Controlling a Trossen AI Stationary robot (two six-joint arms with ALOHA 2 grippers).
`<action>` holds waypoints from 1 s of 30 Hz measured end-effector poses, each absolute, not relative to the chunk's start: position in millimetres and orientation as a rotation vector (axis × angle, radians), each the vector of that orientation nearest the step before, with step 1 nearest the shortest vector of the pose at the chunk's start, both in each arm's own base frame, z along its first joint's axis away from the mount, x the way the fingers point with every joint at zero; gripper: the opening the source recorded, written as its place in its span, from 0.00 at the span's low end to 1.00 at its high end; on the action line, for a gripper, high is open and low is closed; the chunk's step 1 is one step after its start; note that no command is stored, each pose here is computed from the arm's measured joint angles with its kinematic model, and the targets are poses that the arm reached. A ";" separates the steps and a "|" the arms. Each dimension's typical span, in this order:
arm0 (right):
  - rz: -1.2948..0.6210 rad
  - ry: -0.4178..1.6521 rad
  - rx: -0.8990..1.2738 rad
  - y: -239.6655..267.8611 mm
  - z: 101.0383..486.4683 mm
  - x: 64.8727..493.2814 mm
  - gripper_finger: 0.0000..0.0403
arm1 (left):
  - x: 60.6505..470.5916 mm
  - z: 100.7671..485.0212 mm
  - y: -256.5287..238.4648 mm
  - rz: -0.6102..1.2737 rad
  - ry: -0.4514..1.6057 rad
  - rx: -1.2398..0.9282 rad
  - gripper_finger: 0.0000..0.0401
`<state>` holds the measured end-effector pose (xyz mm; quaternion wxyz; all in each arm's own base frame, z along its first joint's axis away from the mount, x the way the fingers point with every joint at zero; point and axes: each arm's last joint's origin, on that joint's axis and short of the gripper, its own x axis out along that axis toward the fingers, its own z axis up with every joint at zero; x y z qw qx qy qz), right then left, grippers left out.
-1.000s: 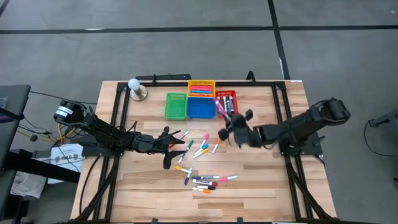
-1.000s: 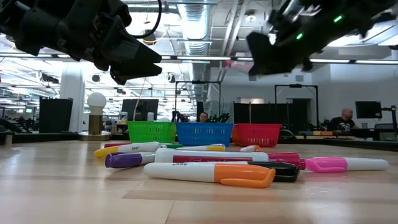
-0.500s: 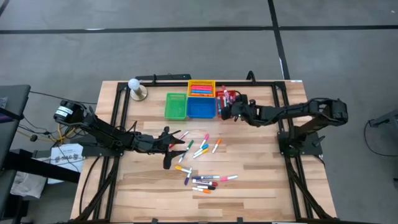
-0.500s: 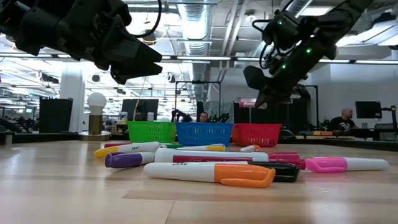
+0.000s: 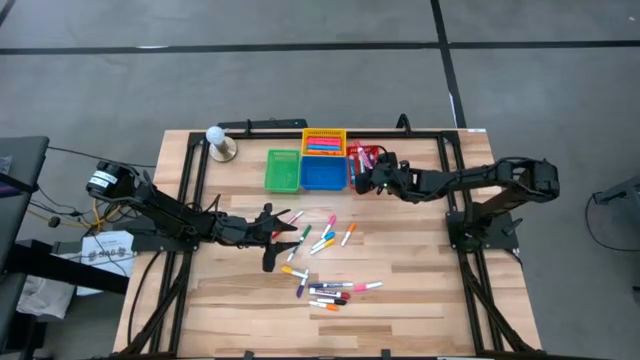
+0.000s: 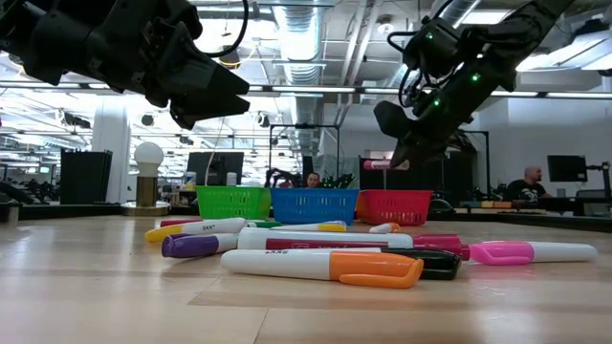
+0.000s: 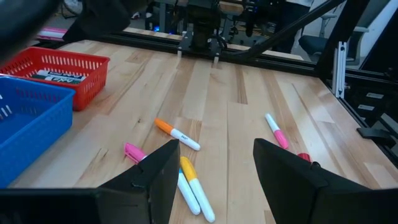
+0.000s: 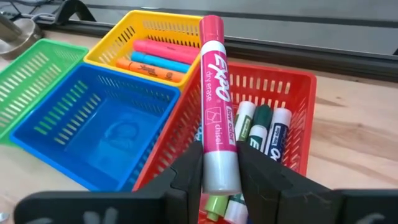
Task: Pick & Place Markers
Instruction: Put the large pink marker pen into the red bin, then put the large red marker pen into the red bin
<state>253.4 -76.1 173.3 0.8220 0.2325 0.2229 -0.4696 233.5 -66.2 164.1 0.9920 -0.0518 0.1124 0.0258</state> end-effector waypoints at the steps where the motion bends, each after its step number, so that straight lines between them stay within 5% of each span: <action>1: -1.001 0.475 0.495 -76.6 173.2 253.2 0.21 | 233.5 164.1 -66.1 0.052 0.225 -0.104 0.51; 12: -1.037 0.496 0.495 -84.1 171.5 249.0 0.24 | 233.5 164.1 -66.2 0.052 0.225 -0.104 0.51; 30: -0.939 0.498 0.420 -67.2 177.1 255.2 0.50 | 233.5 164.1 -66.2 0.052 0.225 -0.104 0.51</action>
